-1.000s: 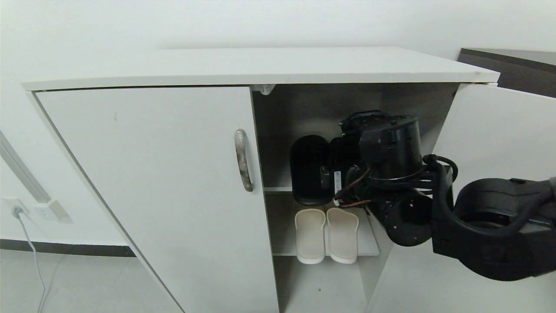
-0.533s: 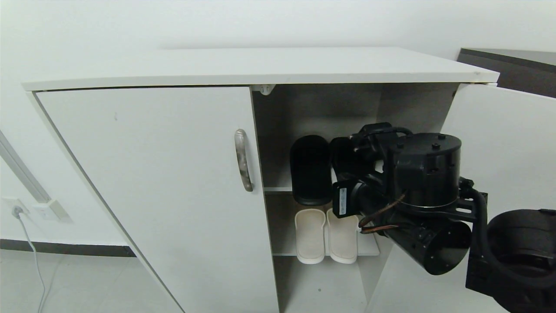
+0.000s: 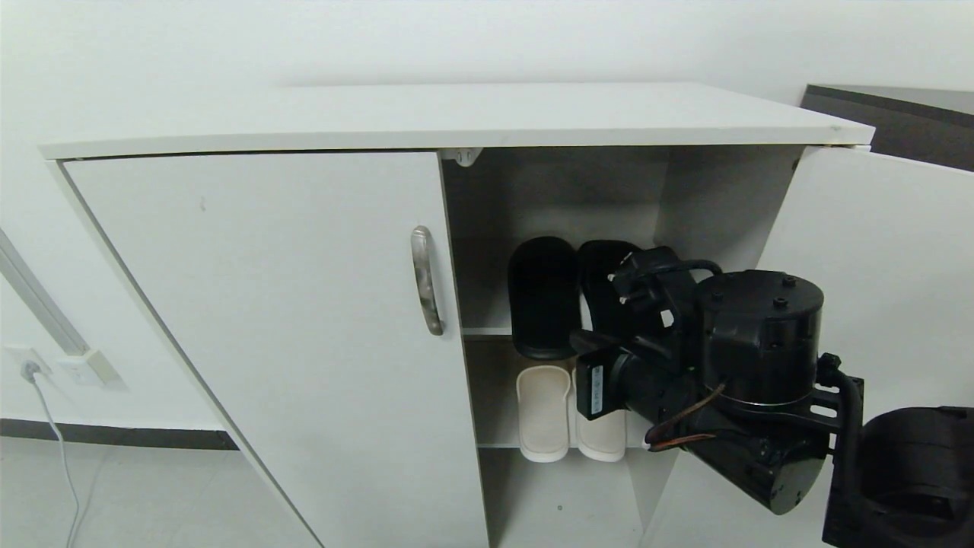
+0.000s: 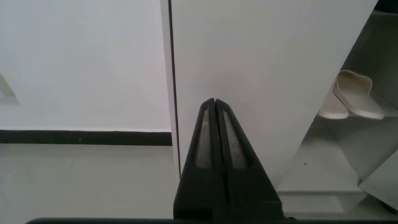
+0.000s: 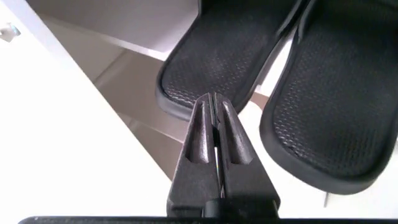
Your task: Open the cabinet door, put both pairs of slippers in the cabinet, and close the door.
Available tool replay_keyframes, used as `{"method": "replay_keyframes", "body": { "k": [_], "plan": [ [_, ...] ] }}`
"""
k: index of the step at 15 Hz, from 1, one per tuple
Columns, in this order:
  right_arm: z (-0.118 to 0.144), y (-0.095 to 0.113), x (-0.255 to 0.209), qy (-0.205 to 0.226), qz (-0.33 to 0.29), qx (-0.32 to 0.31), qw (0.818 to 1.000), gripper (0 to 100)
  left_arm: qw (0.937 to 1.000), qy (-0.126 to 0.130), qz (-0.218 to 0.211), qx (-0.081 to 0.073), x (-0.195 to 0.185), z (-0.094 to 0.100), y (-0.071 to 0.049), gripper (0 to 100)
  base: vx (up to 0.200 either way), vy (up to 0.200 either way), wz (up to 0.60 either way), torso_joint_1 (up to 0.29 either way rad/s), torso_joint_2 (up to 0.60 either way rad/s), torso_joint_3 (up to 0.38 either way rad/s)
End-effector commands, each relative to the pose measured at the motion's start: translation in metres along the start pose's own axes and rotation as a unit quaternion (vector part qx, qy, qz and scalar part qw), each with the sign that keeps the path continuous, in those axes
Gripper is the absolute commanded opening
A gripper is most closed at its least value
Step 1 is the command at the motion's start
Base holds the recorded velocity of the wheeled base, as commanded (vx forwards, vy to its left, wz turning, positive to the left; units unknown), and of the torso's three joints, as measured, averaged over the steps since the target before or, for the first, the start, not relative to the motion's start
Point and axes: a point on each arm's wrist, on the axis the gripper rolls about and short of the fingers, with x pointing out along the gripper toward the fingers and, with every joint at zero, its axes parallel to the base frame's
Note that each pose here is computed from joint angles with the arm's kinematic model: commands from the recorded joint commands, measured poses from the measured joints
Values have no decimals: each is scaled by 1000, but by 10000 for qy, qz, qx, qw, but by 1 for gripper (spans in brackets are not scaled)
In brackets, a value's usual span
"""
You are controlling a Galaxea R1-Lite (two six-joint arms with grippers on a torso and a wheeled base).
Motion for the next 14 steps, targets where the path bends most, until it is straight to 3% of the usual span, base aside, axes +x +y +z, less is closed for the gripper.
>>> {"method": "replay_keyframes", "body": {
  "k": [1, 2, 14],
  "plan": [
    [-4, 2, 0, 35, 23, -36, 10000, 0, 10000, -2, 1, -2, 0, 0, 0, 0, 0, 0, 0, 0, 0, 0],
    [-5, 2, 0, 49, 28, -74, 10000, 0, 10000, -2, 1, 6, 0, 0, 0, 0, 0, 0, 0, 0, 0, 0],
    [-15, 1, -5, 129, 65, -366, 9992, 0, 10000, -1, -22, 6, 0, 0, 0, 0, -200, 0, 0, 1, 2, 2]
  ]
}}
